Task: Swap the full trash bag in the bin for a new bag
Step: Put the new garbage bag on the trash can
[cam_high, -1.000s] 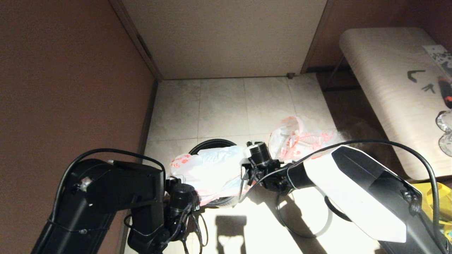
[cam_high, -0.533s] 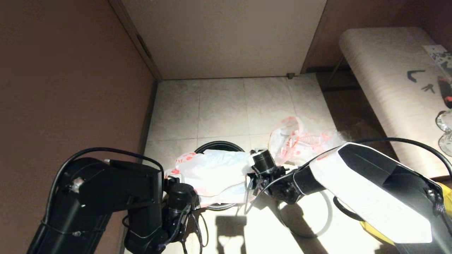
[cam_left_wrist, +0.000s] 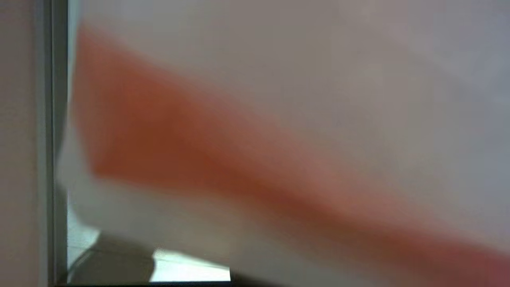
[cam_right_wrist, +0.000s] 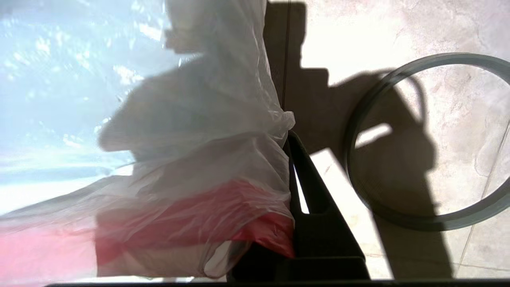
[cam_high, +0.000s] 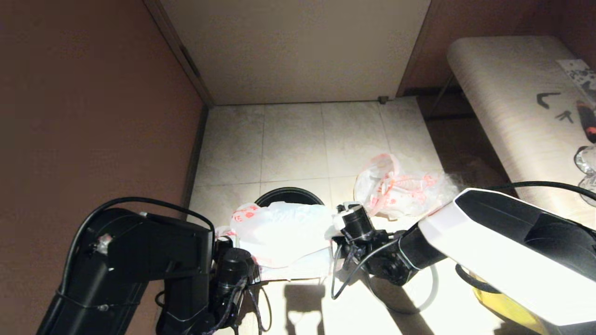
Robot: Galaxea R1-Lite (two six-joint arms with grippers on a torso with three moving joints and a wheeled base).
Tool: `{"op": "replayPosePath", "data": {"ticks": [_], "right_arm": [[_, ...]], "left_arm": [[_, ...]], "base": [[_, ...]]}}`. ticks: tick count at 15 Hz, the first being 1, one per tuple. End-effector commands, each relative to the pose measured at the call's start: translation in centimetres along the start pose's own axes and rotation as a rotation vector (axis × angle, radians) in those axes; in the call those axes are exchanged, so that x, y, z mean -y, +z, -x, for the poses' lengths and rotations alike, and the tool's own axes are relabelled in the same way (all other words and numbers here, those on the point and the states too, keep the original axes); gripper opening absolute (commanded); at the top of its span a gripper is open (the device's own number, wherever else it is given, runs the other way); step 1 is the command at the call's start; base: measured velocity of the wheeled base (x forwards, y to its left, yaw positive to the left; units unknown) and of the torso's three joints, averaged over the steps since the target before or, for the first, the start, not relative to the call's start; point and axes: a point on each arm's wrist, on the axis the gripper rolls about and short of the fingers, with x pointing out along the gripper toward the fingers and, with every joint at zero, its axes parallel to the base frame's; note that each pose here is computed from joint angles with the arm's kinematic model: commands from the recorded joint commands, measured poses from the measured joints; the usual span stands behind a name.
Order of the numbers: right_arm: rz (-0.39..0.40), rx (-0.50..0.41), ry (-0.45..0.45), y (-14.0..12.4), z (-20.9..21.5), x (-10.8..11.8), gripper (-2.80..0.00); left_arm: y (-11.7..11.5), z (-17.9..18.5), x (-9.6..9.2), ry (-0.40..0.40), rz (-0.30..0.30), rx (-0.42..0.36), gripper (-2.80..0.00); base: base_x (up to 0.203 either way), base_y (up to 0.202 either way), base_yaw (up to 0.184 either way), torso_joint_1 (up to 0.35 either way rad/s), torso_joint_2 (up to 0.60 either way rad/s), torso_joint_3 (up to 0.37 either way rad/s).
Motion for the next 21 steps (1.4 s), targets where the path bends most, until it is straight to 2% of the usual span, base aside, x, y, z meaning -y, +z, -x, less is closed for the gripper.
{"op": "replayPosePath", "data": {"ticks": [1, 5, 7, 9, 11, 13, 16, 19, 21], "right_arm": [[0.004, 0.004, -0.001, 0.2, 0.4, 0.1, -2.8], [0.028, -0.041, -0.016, -2.0, -1.3, 0.2, -2.8], [0.041, -0.072, -0.026, -3.4, -2.2, 0.2, -2.8], [0.049, -0.072, -0.032, -3.7, -3.4, 0.3, -2.8], [0.061, -0.052, -0.033, -3.4, -4.4, 0.2, -2.8], [0.057, -0.009, -0.04, -2.0, -4.8, 0.4, -2.8], [0.059, 0.046, -0.067, -0.3, -5.8, 1.0, -2.8], [0.06, 0.071, -0.07, 0.6, -5.1, 0.6, -2.8], [0.071, 0.056, -0.06, -0.1, -4.5, 0.2, -2.8]], "left_arm": [[0.3, 0.2, -0.3, 0.007, 0.008, 0.007, -2.8], [0.4, 0.8, -1.1, -0.033, -0.021, -0.025, -2.8], [-0.2, 1.0, -1.3, -0.074, -0.05, -0.066, -2.8], [-0.7, 0.1, -1.6, -0.061, -0.089, -0.075, -2.8], [-0.7, -0.6, -1.8, -0.044, -0.103, -0.08, -2.8], [-0.3, -1.7, -2.2, 0.007, -0.118, -0.088, -2.8], [-0.2, -3.4, -1.1, 0.104, -0.111, -0.029, -2.8], [-0.6, -2.4, 0.8, 0.047, -0.099, -0.017, -2.8], [-0.8, -2.4, 1.0, 0.043, -0.095, -0.017, -2.8]], "base": [[0.0, 0.0, 0.0, 0.0, 0.0, 0.0], [0.0, 0.0, 0.0, 0.0, 0.0, 0.0], [0.0, 0.0, 0.0, 0.0, 0.0, 0.0], [0.0, 0.0, 0.0, 0.0, 0.0, 0.0], [0.0, 0.0, 0.0, 0.0, 0.0, 0.0], [0.0, 0.0, 0.0, 0.0, 0.0, 0.0], [0.0, 0.0, 0.0, 0.0, 0.0, 0.0], [0.0, 0.0, 0.0, 0.0, 0.0, 0.0], [0.0, 0.0, 0.0, 0.0, 0.0, 0.0]]}}
